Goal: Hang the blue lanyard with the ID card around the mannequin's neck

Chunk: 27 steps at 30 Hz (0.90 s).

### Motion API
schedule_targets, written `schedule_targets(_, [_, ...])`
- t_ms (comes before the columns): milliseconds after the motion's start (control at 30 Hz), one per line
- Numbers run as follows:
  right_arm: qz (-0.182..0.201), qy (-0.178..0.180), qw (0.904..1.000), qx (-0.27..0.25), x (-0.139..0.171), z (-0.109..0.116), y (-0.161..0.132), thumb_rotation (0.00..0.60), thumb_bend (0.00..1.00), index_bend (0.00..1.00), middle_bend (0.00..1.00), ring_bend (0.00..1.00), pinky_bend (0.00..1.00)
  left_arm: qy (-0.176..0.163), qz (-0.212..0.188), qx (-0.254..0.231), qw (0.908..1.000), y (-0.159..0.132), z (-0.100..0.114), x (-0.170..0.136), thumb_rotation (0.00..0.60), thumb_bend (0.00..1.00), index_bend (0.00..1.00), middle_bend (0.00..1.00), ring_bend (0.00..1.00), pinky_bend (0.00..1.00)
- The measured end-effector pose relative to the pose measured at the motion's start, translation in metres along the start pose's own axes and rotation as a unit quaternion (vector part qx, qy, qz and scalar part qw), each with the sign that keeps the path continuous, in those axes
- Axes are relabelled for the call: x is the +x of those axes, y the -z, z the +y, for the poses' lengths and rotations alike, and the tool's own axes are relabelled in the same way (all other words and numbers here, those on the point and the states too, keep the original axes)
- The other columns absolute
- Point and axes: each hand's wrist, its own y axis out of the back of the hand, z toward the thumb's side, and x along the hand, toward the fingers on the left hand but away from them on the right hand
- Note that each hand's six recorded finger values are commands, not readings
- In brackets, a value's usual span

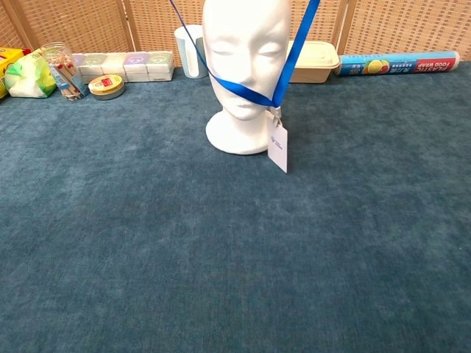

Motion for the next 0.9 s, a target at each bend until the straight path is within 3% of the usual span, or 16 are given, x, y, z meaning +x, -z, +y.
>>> schedule_targets(600, [-0.012, -0.029, 0.9992, 0.026, -0.012, -0.013, 0.01, 0.547, 0.54, 0.66, 0.92, 1.0, 1.0, 0.01, 0.013, 0.014, 0.9998, 0.009, -0.014, 0.002, 0.6, 0.45, 0.6, 1.0, 1.0, 1.0])
schedule_targets(800, [-0.014, -0.034, 0.9987, 0.037, -0.016, -0.015, 0.009, 0.545, 0.54, 0.63, 0.87, 1.0, 1.0, 0.01, 0.013, 0.023, 0.9996, 0.009, -0.017, 0.001, 0.599, 0.39, 0.6, 1.0, 1.0, 1.0])
schedule_targets(900, [-0.015, -0.037, 0.9982, 0.045, -0.018, -0.016, 0.01, 0.547, 0.54, 0.58, 0.8, 1.0, 1.0, 0.014, 0.015, 0.029, 0.9994, 0.011, -0.019, 0.0, 0.598, 0.34, 0.54, 0.93, 0.91, 0.99])
